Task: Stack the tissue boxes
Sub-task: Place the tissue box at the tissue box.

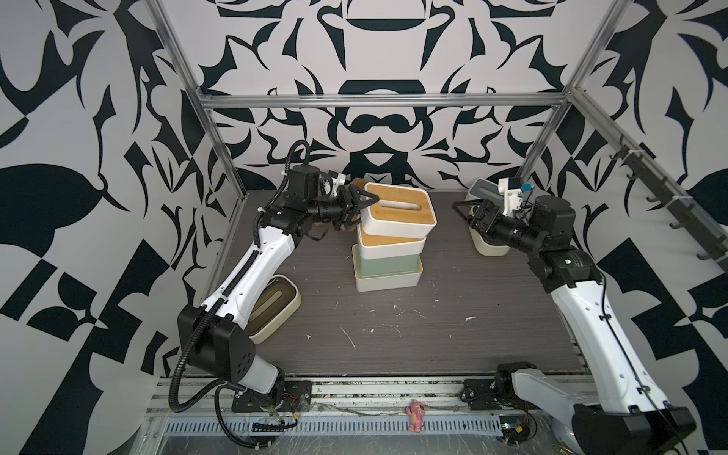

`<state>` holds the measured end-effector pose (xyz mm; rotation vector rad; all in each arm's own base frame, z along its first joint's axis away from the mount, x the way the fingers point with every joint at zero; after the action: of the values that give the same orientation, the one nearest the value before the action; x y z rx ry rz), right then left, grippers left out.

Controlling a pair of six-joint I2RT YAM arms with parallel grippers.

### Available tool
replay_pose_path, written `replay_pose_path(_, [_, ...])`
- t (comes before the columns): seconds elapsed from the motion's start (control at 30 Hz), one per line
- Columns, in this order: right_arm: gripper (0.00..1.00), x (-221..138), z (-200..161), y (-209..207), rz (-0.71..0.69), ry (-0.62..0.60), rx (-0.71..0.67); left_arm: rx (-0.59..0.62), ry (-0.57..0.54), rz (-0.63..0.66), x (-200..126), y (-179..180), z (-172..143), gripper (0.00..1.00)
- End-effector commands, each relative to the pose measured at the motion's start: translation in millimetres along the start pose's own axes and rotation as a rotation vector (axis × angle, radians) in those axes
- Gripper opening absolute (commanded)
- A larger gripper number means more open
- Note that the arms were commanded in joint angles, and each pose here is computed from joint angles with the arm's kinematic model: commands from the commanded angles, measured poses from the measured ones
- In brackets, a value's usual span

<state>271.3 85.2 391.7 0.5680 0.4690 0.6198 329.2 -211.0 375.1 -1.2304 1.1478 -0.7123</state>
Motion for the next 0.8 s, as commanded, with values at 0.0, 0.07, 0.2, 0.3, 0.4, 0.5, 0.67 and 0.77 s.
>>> replay_pose_path(0.0, [0.96, -4.6, 8.0, 12.7, 0.067, -0.044, -0.043, 0.042, 0.024, -0.066, -1.0, -12.9, -0.5, 0.28])
replay_pose_path(0.07, [0.96, -4.1, 6.8, 12.9, 0.071, -0.038, -0.044, 0.04, 0.025, -0.064, -0.8, -11.8, -0.7, 0.28])
replay_pose_path(0.2, [0.97, -2.1, 5.7, 11.4, 0.073, -0.03, -0.04, 0.031, 0.023, -0.054, -0.5, -7.5, -1.1, 0.29])
replay_pose_path(0.3, [0.97, -1.3, 5.3, 11.7, 0.075, -0.029, -0.038, 0.029, 0.018, -0.048, -1.1, -4.1, -1.8, 0.3])
replay_pose_path(0.4, [0.97, -0.1, 5.2, 11.3, 0.076, -0.029, -0.035, 0.026, 0.016, -0.04, -1.8, -1.3, -1.9, 0.31])
replay_pose_path(0.5, [0.97, 1.5, 4.8, 12.4, 0.082, -0.026, -0.034, 0.024, 0.013, -0.036, -2.4, 0.7, -2.3, 0.31])
replay_pose_path(0.67, [0.97, 3.5, 3.1, 14.4, 0.089, -0.019, -0.039, 0.028, 0.004, -0.038, -4.4, -0.5, -2.7, 0.34])
replay_pose_path(0.77, [0.97, 4.7, 2.6, 17.3, 0.098, -0.014, -0.046, 0.023, 0.002, -0.035, -4.6, 1.2, -2.0, 0.37])
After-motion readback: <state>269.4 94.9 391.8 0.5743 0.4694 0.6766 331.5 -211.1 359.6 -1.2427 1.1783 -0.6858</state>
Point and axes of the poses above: each gripper's point midway between its finger pads, its own x axis out along the fingers, its own y axis along the line the jaws close on, z = x × y, the point moved 7 cm from there along -x, back along the fingers, and after that the axes turned 13 degrees about -x, right-handed, at the moved point
